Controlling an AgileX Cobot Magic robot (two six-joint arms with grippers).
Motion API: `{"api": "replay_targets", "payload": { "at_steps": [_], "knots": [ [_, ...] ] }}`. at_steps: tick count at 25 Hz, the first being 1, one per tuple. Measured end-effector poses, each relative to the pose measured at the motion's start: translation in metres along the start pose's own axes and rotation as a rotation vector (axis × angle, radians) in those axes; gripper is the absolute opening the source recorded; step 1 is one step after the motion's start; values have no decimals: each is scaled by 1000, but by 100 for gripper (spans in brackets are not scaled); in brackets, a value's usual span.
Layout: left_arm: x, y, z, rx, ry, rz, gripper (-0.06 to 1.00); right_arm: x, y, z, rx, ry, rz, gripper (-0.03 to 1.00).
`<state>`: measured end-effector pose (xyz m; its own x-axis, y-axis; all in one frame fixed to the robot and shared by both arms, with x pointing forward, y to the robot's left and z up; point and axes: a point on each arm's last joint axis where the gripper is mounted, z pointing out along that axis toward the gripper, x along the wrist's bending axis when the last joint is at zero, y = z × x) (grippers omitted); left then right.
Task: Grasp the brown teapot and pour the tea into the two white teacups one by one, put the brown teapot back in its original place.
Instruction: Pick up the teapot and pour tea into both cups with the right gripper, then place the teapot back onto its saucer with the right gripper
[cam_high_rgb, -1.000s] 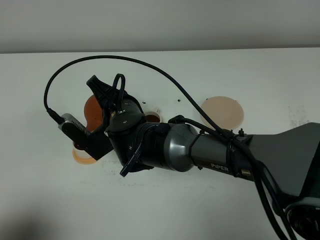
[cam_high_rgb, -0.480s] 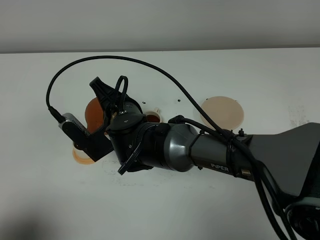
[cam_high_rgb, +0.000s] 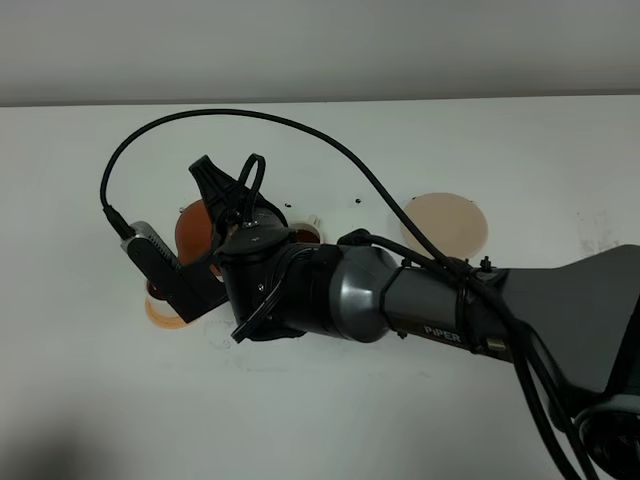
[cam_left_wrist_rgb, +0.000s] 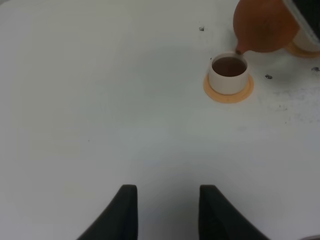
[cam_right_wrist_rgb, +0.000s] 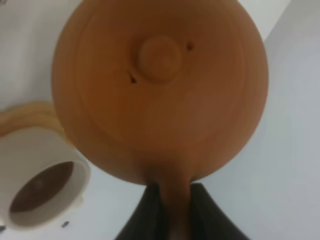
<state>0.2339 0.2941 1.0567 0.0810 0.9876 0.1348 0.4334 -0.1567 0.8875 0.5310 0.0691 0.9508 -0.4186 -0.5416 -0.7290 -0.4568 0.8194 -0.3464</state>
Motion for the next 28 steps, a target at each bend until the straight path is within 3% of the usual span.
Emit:
{"api": "replay_targets", "payload": {
  "at_steps": [9,18,28],
  "knots": [
    [0,0,0,-1,0,-1,31,-11,-9,-20,-34,42,166,8],
    [0,0,0,-1,0,-1,31,-27,-26,-71,-92,194,679,8],
    [0,0,0,-1,0,0,31,0,-5,-107,-299,321,969,8]
  ]
}}
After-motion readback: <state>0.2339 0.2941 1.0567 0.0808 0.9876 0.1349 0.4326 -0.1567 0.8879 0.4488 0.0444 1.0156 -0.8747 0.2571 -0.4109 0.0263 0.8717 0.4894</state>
